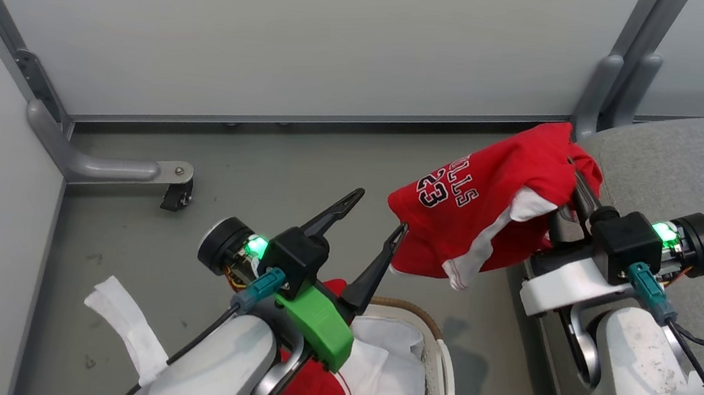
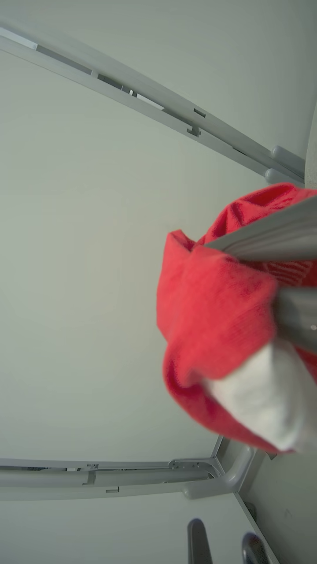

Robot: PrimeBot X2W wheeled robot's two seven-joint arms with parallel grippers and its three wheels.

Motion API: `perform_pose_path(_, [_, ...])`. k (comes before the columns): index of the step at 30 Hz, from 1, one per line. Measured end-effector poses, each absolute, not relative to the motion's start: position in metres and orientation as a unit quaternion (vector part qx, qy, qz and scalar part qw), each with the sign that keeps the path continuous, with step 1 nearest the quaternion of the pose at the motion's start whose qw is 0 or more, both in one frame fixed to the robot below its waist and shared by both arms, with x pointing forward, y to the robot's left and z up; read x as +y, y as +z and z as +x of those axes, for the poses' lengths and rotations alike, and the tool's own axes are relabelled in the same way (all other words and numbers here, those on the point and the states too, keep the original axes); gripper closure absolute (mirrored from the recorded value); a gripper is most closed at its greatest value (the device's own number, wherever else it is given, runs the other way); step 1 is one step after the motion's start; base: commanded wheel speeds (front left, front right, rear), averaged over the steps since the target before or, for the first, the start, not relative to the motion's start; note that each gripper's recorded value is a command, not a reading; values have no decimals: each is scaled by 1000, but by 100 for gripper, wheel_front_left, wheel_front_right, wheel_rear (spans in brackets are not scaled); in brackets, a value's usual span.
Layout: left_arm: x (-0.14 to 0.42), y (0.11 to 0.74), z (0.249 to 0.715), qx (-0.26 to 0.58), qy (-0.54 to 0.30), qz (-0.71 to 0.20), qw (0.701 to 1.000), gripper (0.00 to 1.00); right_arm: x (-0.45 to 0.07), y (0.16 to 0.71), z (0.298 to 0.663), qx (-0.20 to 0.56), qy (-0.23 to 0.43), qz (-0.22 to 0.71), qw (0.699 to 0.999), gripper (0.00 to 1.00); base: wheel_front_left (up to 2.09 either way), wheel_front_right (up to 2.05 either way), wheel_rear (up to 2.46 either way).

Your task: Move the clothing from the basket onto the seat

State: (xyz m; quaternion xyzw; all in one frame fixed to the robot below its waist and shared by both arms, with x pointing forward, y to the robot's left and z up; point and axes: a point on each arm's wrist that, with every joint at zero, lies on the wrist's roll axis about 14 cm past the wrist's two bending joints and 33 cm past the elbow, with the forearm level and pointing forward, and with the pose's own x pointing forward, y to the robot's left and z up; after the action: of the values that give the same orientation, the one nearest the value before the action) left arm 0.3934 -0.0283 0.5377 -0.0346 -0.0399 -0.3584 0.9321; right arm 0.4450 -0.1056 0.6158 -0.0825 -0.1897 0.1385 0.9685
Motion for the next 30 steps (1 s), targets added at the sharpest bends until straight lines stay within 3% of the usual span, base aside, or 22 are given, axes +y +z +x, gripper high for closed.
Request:
perform_pose_path(13, [-52, 523, 385, -28, -384, -64, 921, 0, -152, 610, 442, -177, 80, -79, 978, 100, 0, 0, 0])
perform_pose_path(30, [-142, 505, 361, -4, -510, -83, 856, 0, -270, 590, 394, -130, -80, -103, 983, 100, 0, 0, 0])
